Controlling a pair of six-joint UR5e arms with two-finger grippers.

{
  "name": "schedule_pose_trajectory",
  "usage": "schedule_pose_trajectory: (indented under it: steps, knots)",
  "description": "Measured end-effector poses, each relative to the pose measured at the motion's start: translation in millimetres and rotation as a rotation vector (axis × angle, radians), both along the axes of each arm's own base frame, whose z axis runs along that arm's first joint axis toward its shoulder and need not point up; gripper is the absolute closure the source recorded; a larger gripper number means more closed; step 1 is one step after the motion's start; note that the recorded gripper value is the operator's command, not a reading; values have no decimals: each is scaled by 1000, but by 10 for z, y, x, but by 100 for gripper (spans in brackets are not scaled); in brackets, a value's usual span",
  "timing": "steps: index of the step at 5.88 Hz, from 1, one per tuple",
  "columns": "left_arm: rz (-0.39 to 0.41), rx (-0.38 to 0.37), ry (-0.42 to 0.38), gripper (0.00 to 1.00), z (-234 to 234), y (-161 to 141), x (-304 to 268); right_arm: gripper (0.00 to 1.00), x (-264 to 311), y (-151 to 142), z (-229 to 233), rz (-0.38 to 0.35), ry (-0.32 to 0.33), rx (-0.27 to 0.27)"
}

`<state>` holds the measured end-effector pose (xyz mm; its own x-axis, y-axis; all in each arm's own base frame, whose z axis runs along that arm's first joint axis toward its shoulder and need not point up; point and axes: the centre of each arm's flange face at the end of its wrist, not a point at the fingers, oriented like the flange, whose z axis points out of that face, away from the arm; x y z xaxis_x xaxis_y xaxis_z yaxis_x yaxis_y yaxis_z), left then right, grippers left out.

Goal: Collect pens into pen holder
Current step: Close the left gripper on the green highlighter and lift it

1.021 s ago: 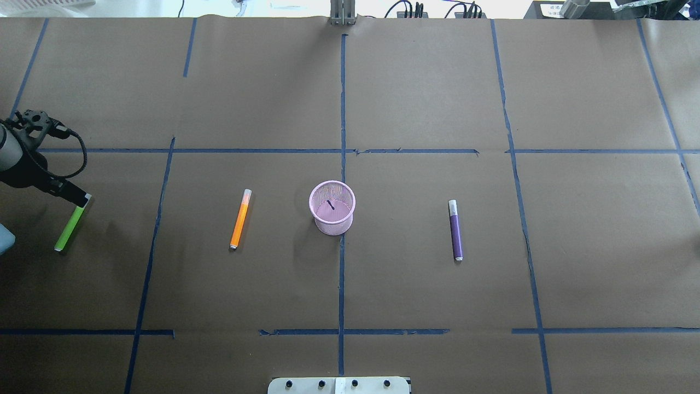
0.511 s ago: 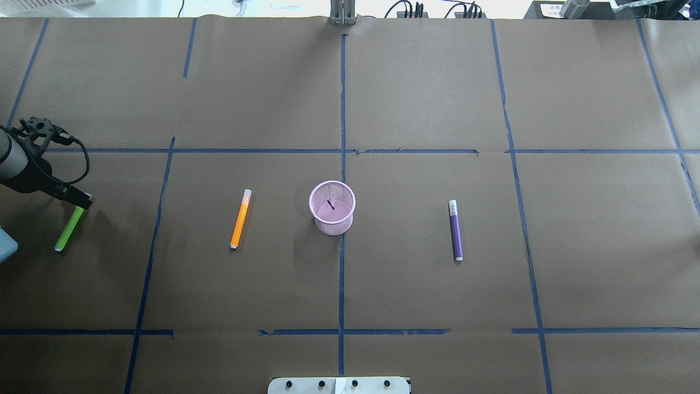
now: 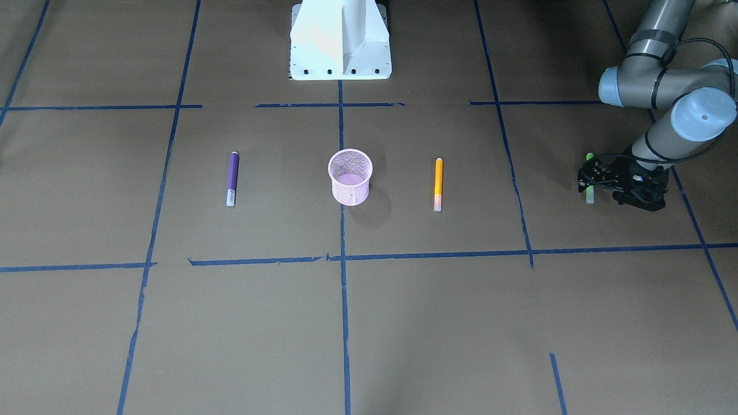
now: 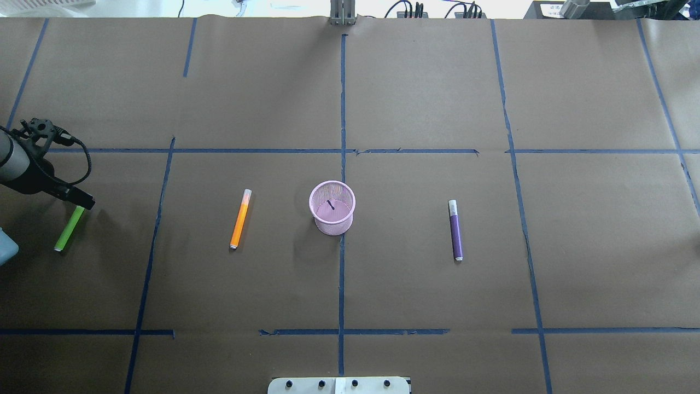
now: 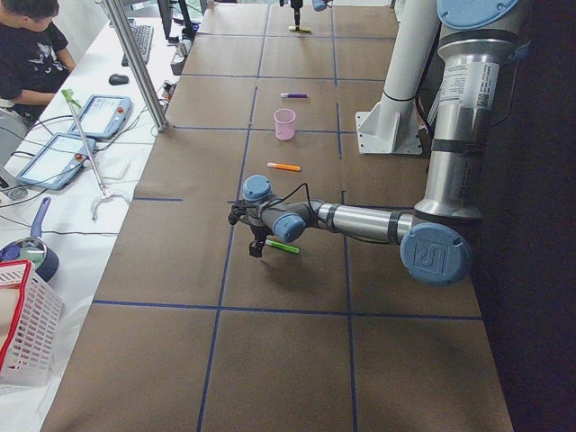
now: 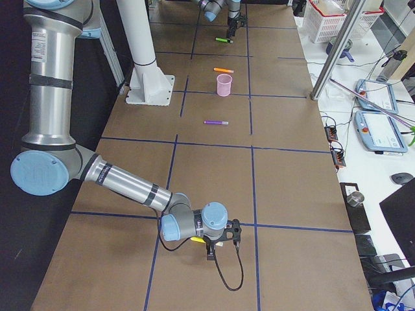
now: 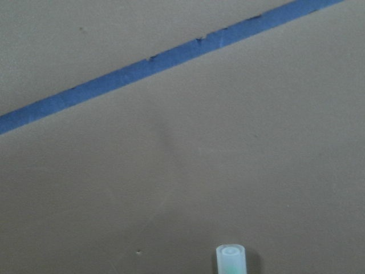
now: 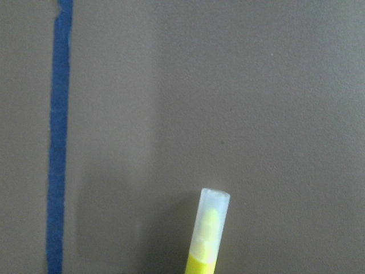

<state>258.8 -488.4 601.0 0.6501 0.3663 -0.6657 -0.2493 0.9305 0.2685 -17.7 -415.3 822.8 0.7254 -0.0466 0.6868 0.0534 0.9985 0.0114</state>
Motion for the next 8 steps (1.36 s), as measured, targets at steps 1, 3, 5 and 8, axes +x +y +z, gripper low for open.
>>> schedule_pose_trajectory:
  steps: [1, 3, 5, 8]
  knots:
    - [2, 0, 0, 55, -2, 5, 9, 0, 0, -1, -1, 0, 0, 0]
    - [3, 1, 1, 89, -4, 7, 13, 0, 0, -1, -2, 0, 0, 0]
    - [3, 3, 1, 100, -10, 7, 13, 0, -1, 0, -2, 0, -1, 0]
    - [4, 40, 30, 100, -319, -10, -15, 0, -2, -1, -5, 0, -2, 0]
